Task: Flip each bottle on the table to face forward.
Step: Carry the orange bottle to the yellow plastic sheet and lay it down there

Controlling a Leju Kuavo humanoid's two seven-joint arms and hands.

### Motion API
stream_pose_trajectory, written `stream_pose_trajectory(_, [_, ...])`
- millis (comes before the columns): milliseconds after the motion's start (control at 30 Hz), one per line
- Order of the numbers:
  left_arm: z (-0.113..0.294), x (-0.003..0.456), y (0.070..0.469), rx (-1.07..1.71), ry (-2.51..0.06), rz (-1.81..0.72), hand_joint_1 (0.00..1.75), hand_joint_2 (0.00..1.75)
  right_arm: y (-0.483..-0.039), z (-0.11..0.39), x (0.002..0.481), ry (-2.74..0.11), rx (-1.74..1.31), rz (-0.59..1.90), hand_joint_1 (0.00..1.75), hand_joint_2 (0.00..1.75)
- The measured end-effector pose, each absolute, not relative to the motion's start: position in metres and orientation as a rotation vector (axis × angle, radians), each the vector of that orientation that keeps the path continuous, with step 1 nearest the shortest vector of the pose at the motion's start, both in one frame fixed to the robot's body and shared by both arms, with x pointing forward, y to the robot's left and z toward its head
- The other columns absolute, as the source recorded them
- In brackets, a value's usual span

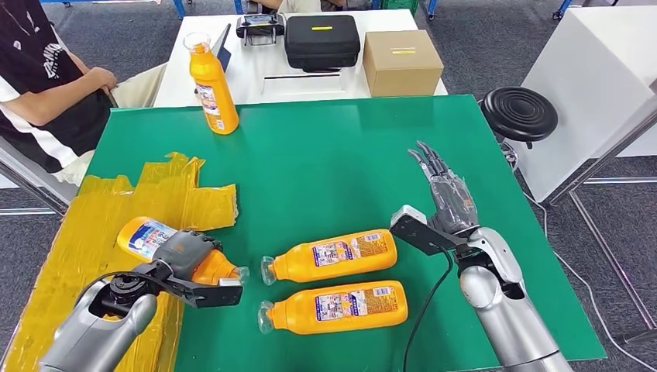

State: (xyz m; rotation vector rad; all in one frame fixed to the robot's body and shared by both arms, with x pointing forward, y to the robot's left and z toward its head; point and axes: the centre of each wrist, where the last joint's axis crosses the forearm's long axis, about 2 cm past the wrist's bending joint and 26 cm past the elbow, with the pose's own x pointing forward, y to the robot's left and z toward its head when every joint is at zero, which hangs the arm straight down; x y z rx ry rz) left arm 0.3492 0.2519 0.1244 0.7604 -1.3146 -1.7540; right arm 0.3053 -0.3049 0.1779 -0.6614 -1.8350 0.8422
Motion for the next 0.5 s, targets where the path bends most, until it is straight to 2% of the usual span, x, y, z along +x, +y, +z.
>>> stream_pose_trajectory(500, [0.119, 0.364, 0.252, 0.811, -1.214, -1.656, 1.75, 1.75, -0.291, 0.172, 0.309, -1.81, -0.608, 0.837, 0.0, 1.75])
